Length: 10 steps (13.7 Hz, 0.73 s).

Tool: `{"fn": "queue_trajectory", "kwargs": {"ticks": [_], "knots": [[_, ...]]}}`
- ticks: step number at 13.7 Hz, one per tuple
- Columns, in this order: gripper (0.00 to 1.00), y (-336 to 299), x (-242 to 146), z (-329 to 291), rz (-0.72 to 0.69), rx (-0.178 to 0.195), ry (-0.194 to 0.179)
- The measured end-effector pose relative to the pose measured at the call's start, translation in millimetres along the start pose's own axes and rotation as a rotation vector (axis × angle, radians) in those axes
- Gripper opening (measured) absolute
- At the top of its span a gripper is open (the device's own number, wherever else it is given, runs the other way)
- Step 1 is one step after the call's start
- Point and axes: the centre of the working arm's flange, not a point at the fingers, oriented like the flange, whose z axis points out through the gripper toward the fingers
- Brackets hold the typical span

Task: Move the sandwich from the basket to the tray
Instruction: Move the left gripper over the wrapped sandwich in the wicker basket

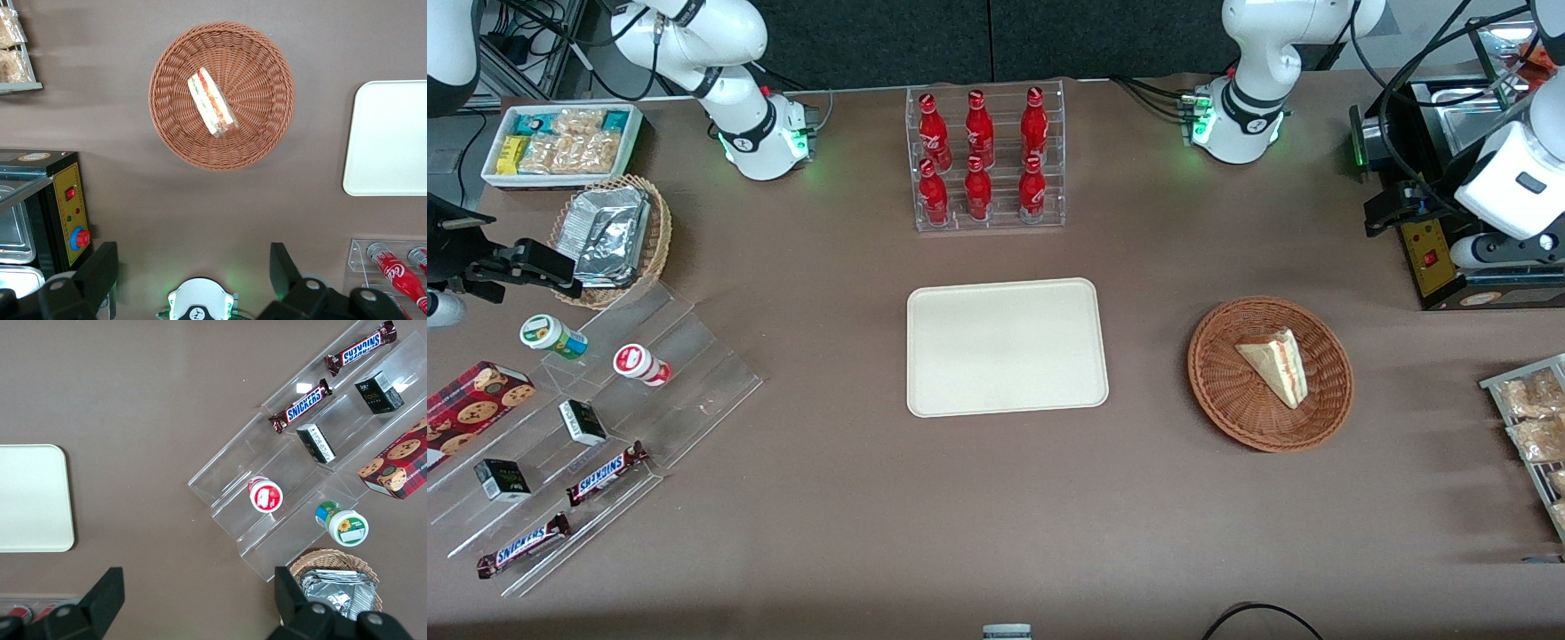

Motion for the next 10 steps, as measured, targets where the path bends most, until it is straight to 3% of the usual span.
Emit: {"fn": "queue_trajectory", "kwargs": {"ticks": [4,7,10], "knots": [[1.00,-3,2,7,-0.006,0.001,-0.015],[1.00,-11,14,49,-0.021,0.003,-0.060],[1.00,-11,26,98,-0.025,0.002,-0.063]]}}
